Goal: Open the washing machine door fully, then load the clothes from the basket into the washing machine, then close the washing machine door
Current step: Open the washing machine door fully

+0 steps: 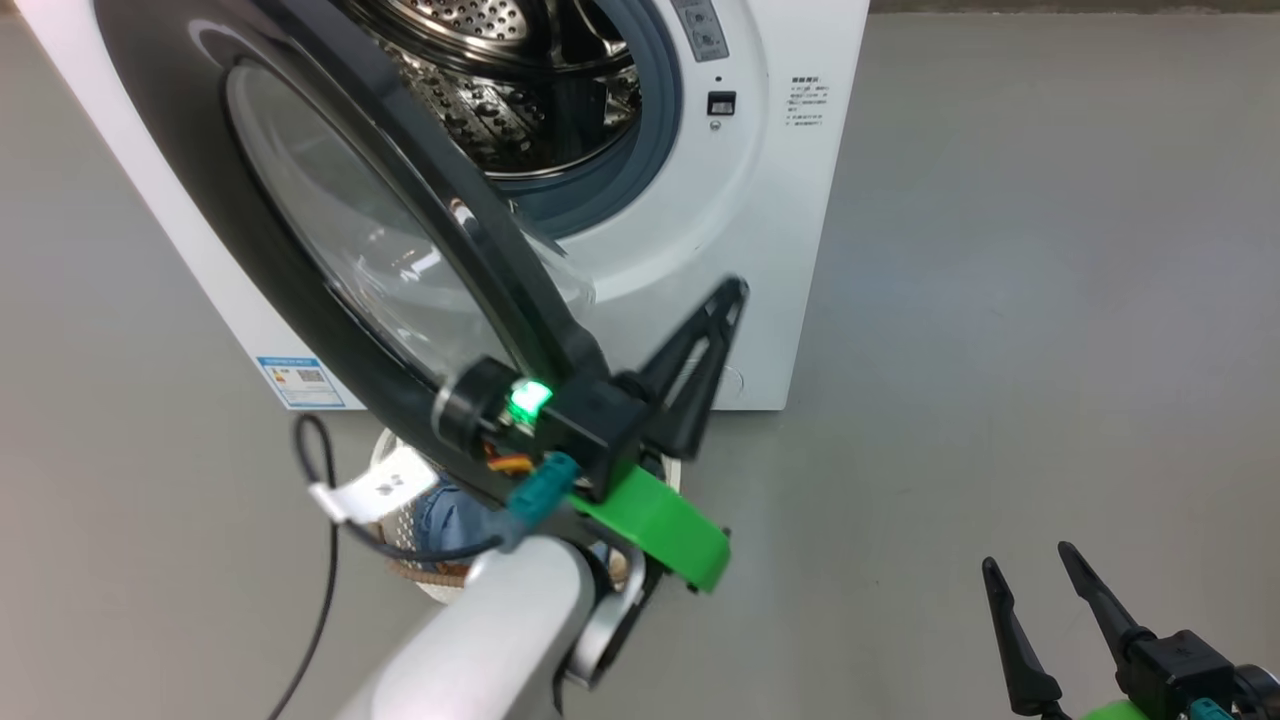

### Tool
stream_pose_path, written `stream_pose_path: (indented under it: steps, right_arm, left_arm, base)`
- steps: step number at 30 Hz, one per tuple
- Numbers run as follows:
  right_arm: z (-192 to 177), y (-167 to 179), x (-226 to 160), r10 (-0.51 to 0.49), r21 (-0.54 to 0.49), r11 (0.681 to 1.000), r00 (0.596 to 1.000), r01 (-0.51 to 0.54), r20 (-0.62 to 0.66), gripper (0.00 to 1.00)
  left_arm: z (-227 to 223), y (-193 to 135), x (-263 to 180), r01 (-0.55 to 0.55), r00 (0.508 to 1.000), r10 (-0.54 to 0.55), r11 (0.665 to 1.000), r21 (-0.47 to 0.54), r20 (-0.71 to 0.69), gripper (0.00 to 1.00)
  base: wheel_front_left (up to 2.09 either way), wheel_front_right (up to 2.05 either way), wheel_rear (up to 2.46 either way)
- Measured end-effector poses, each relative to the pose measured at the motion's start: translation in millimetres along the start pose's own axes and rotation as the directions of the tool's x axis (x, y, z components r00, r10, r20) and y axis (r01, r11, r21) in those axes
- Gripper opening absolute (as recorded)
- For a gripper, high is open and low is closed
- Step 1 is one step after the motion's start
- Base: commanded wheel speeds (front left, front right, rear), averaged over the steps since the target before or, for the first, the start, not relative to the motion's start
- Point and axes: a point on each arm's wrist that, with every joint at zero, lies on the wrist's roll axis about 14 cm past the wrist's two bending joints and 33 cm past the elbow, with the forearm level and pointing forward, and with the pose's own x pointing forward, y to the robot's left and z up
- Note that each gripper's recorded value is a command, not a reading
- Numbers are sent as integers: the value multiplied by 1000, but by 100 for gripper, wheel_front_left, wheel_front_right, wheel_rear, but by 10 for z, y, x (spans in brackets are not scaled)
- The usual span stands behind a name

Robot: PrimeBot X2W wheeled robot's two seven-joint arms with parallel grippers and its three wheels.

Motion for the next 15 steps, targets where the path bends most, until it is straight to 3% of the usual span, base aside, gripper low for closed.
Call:
stream_pose_path:
  steps: [6,15]
  right_arm:
    - [-33,-11,2,-3,1,1000,1000,3,-10,100]
    - [-27,-19,20,-5,1,1000,1000,5,-7,100]
  left_arm:
    - [-492,-37,-78,-14,988,8,999,-38,-154,0]
    - [-884,122,-205,-90,962,79,996,-28,-262,0]
  base:
    - [0,0,0]
    - [0,0,0]
